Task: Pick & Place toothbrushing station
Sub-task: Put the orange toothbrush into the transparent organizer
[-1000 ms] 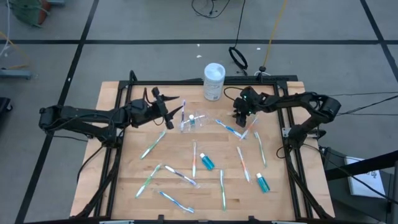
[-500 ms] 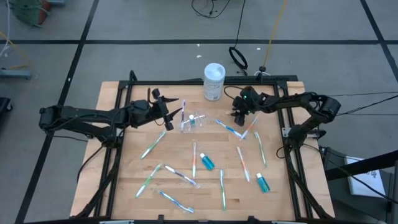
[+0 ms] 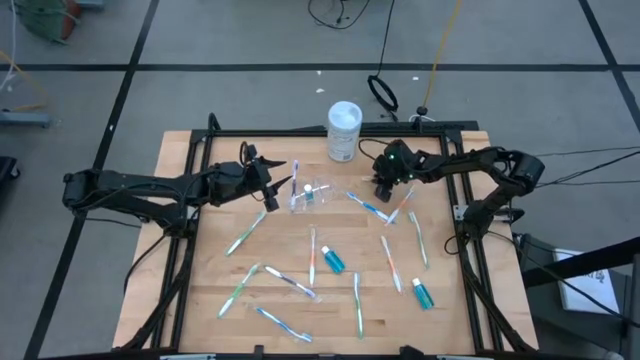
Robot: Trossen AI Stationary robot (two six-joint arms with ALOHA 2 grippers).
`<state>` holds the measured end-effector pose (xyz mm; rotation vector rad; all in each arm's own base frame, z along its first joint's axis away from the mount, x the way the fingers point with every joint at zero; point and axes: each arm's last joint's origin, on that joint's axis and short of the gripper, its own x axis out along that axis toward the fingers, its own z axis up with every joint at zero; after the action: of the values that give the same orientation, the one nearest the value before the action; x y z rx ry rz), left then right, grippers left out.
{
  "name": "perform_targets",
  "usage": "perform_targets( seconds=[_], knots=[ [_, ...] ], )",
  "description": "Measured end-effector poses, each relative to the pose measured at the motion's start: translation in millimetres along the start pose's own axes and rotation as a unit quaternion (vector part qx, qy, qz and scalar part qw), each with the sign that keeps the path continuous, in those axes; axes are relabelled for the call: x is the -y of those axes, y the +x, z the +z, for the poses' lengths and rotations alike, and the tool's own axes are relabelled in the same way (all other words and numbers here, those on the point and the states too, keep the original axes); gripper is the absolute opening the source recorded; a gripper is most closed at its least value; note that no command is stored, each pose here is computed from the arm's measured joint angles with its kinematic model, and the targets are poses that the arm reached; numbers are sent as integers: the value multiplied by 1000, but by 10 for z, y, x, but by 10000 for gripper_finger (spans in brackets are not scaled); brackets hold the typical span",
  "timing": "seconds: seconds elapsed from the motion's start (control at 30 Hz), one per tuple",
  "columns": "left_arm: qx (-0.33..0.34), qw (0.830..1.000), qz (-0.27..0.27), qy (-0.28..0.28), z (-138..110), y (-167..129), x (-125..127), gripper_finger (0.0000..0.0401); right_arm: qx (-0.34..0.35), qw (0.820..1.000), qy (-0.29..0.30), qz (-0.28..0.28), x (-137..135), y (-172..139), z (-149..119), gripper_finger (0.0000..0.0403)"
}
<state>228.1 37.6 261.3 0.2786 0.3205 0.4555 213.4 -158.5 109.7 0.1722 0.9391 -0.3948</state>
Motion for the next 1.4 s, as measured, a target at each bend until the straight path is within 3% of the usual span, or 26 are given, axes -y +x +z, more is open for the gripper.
perform_targets(
  seconds=[0.2, 0.33, 0.53, 0.63, 0.77, 0.87, 0.93, 1.1, 1.27, 1.4],
  knots=[
    [0, 1000, 0, -2, 0, 0, 0, 202, 24, 999, 9, 27, -17, -21, 42, 12],
    [0, 1000, 0, -2, 0, 0, 0, 202, 49, 998, 27, 28, -58, -85, 99, 13],
    [0, 1000, 0, -3, 1, 0, 0, 202, 200, 978, 54, 32, -144, -407, 438, 5],
    [4, 1000, 1, -5, 7, 0, -2, 202, 335, 938, 65, 63, -284, -617, 697, 6],
    [7, 1000, 2, -6, 15, 0, -4, 202, 510, 851, 21, 120, -626, -840, 962, 3],
    [8, 1000, 2, -6, 16, 0, -4, 202, 589, 795, -31, 140, -907, -873, 1007, 3],
    [8, 1000, 2, -6, 16, 0, -3, 202, 620, 775, -48, 116, -1056, -859, 1014, 2],
    [11, 1000, 3, -5, 23, -1, -5, 202, 621, 783, -36, 11, -1249, -630, 1153, 1],
    [28, 1000, 7, -9, 57, -2, -15, 202, 614, 789, -16, 14, -1322, -315, 1382, 1],
    [29, 999, 7, -9, 60, -2, -15, 202, 570, 821, 19, -4, -1358, 3, 1420, 1]
  ],
)
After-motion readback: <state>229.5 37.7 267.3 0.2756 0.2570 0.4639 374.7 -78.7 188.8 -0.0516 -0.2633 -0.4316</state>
